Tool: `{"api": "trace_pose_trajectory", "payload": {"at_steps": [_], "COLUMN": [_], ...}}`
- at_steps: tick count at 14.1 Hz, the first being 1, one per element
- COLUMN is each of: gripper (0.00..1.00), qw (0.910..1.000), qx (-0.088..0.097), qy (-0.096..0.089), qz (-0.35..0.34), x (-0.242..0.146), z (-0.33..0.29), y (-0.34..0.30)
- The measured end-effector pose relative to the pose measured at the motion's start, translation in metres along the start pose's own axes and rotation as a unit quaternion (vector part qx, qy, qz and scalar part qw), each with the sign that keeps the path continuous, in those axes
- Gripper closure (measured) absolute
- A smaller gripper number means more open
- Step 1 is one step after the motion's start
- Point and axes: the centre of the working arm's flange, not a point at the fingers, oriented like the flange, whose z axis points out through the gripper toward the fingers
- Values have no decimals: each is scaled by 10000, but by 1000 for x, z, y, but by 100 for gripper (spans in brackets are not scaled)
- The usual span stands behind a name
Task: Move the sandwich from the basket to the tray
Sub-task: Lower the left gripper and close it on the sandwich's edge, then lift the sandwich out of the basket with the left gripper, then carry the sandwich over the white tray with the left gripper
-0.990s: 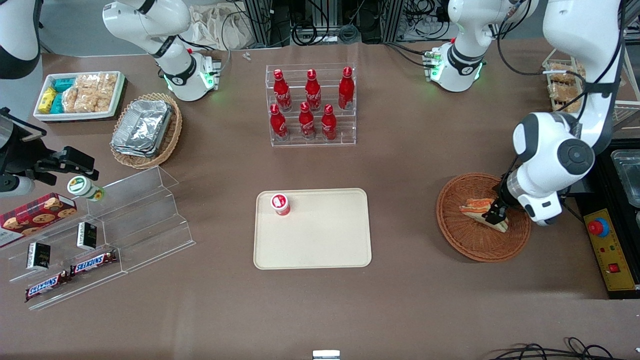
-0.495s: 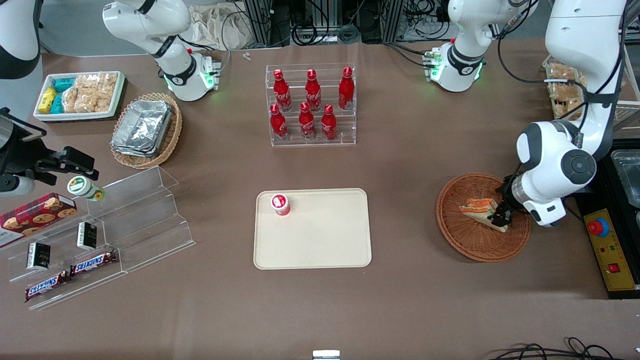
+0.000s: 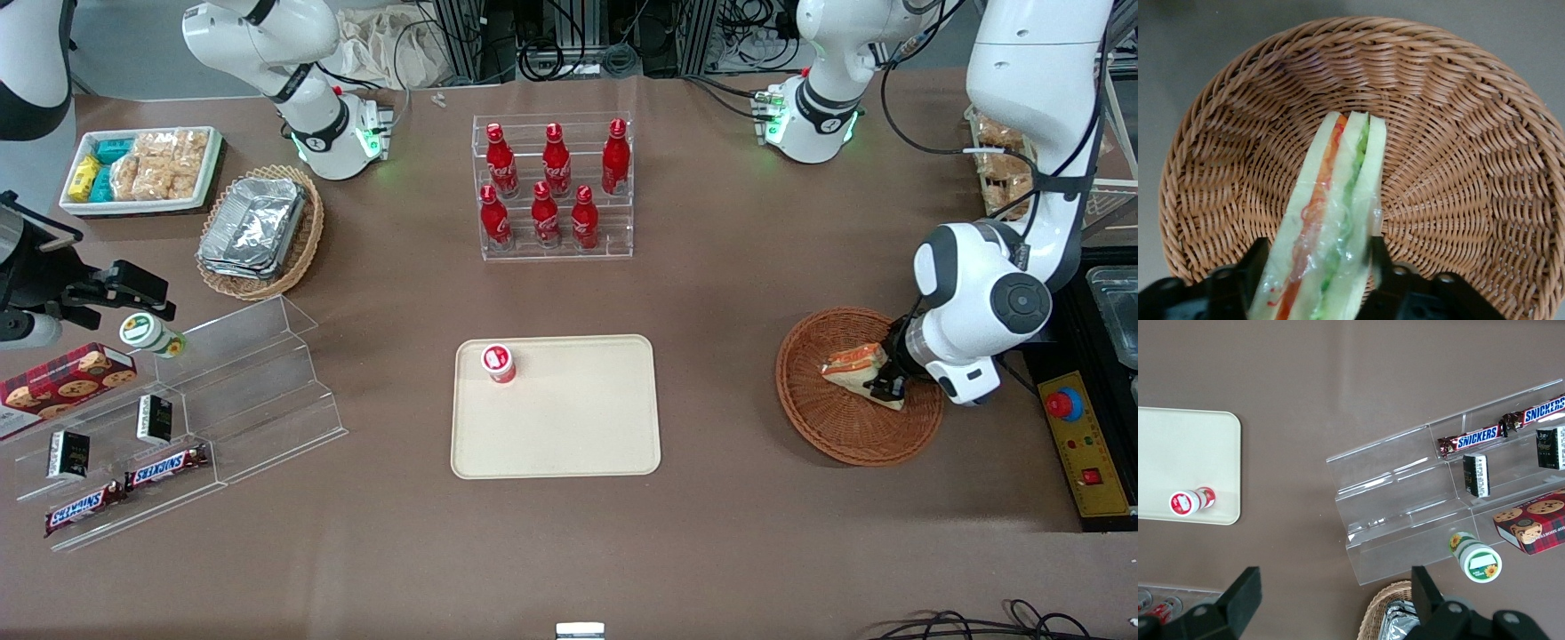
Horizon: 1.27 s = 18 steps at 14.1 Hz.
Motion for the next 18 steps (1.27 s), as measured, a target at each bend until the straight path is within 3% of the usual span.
{"api": "trace_pose_trajectory", "payload": {"at_steps": [3,7,10,12,14,16,18], "gripper": [64,73,85,85,85,85,85], "qw": [9998,9992,9997,9999,9975,9843,9624], "qx": [-94,-275,-47,80,120,24,-106], "qy": [32,88,7,-57,-137,-212,-298], "qz": [-150,-261,-252,-60,678,1754,2698], "x": [-2,-2,0,-8,-34,-78,-132], "z": [-6,-35,-96,-157,-210,-241,-252], "y": [7,27,50,66,77,88,98]}}
